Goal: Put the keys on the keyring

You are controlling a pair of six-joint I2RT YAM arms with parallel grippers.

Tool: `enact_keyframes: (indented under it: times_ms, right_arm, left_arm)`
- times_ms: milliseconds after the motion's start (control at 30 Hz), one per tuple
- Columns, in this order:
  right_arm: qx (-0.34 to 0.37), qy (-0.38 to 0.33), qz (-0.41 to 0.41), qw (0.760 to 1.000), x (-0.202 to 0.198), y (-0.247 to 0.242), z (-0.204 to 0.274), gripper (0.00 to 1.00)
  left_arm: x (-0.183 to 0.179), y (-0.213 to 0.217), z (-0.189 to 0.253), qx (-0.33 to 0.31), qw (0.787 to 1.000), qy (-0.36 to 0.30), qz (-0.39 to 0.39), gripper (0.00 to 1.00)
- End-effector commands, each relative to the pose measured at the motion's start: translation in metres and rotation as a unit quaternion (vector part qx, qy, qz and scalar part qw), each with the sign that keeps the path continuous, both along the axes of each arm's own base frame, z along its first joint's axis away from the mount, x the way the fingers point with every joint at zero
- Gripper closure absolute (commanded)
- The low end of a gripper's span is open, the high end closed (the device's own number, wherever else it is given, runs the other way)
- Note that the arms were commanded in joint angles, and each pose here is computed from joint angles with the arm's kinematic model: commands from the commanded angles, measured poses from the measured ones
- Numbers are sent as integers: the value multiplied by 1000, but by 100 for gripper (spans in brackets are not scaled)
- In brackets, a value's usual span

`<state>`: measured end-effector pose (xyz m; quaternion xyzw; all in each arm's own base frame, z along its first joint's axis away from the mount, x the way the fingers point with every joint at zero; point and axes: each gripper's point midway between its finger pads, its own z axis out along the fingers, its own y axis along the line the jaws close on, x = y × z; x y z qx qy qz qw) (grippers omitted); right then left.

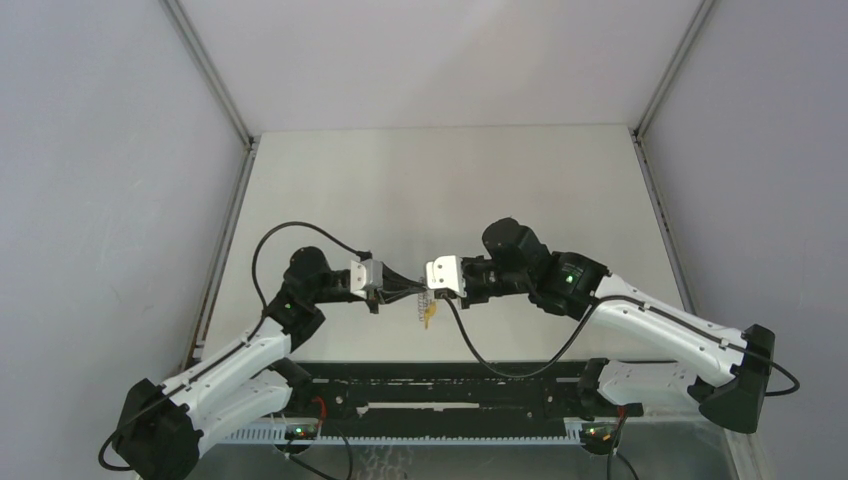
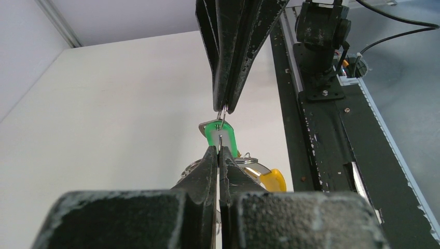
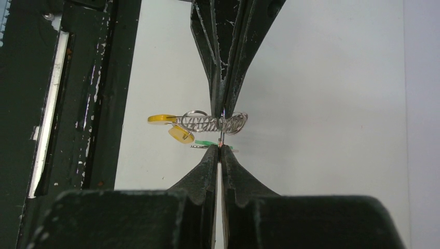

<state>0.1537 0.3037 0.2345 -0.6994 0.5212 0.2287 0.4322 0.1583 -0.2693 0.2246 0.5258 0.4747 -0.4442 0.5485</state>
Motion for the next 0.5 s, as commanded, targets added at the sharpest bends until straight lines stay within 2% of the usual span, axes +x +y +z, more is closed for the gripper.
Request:
enact_keyframes:
  times_ms: [0,467]
  right_arm:
    - [25,-25,8,999,1,9,23,100]
    - [8,-24,5,1000,2,10,19,100]
  left_arm:
    - [1,-2,32,-28,999,-44,-11,100]
    - [0,-2,34,-30,998,-45,-10,100]
